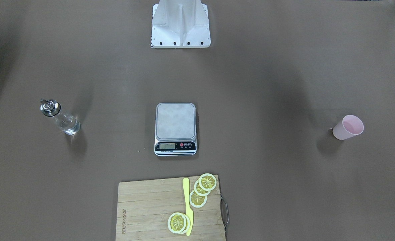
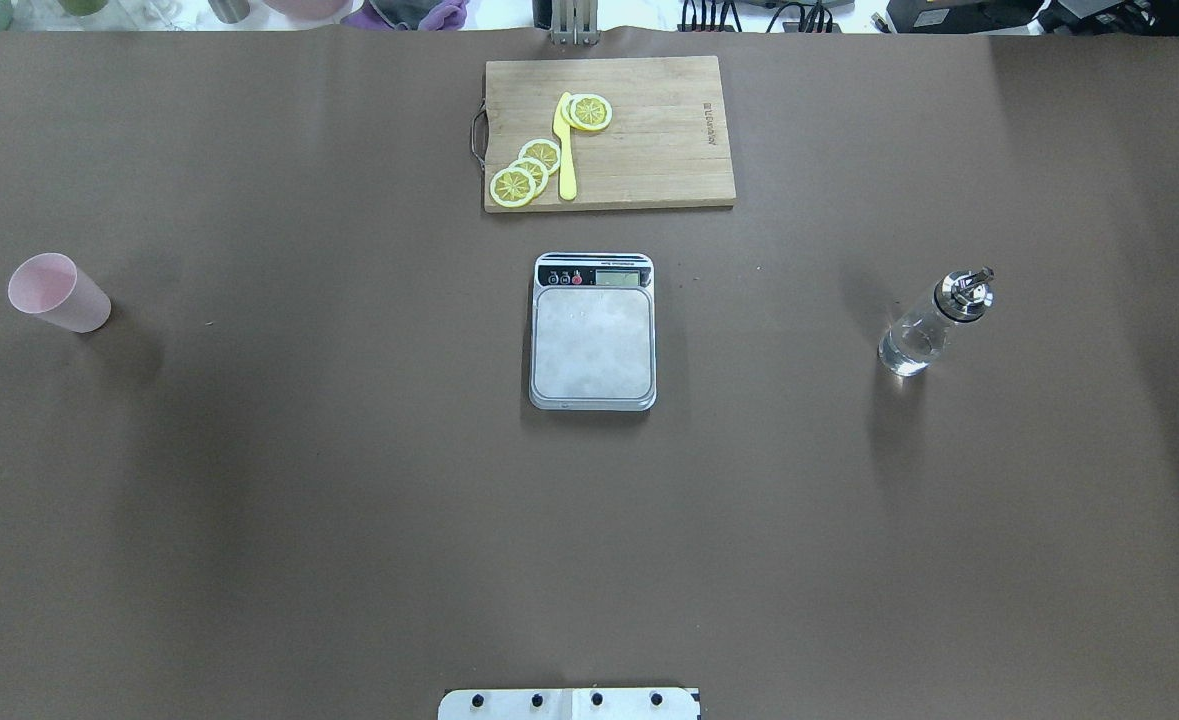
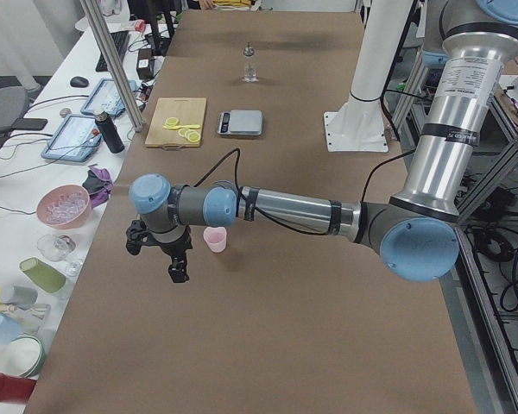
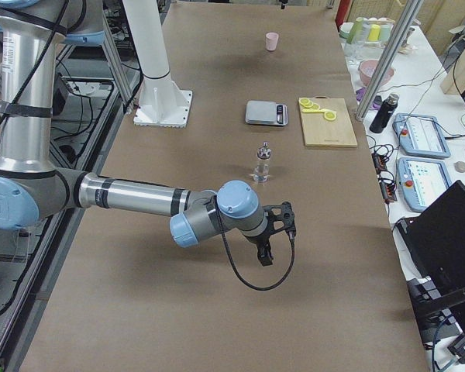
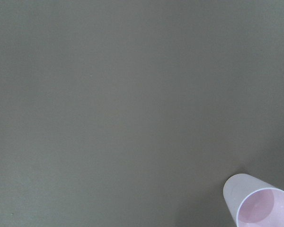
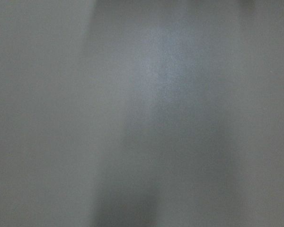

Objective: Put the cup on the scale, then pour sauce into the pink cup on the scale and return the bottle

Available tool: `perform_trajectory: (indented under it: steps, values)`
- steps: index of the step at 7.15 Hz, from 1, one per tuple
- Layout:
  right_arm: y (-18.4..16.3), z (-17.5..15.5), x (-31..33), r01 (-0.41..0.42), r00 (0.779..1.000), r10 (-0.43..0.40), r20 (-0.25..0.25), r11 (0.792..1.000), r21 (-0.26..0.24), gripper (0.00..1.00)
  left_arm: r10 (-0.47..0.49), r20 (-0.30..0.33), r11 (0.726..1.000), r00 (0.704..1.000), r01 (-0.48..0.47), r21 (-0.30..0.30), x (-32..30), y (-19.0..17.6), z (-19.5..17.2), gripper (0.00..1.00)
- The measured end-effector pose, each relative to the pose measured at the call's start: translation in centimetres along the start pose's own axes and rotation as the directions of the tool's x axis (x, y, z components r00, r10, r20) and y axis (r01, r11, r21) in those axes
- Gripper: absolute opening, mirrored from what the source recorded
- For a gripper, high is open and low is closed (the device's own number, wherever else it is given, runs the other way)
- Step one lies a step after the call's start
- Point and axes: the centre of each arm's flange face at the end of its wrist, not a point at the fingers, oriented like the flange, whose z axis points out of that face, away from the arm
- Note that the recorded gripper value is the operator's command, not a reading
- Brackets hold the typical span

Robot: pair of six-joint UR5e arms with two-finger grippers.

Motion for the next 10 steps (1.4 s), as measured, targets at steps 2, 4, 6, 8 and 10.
perform_trajectory:
  steps: [2,4,6,8,10]
  values:
    - [0.7,0.5,0.4,-0.014,1.0,0.014,-0.001,1.0,-0.02,1.0,-0.029,-0.003,1.0,1.0,0.029,-0.011,2.4,-0.3,1.3,0.98]
    - [1.4,1.4,0.3,-0.005,1.0,0.005,0.002,0.999,-0.042,1.0,-0.043,-0.016,0.999,0.999,0.043,0.002,5.7,-0.2,3.6,0.96]
    - [1.5,2.1,-0.4,0.093,0.996,-0.092,0.016,0.995,-0.045,1.0,-0.029,-0.03,0.999,0.999,0.029,0.016,6.7,0.1,6.0,0.9]
    - [1.5,2.4,-1.0,0.254,0.967,-0.252,0.05,0.967,-0.036,1.0,-0.002,-0.041,1.0,0.999,0.003,0.025,6.1,1.0,8.2,0.86]
    - [1.7,2.6,-1.4,0.41,0.908,-0.408,0.096,0.912,0.001,1.0,0.004,-0.043,1.0,0.999,-0.003,0.009,7.8,1.9,10.0,0.84]
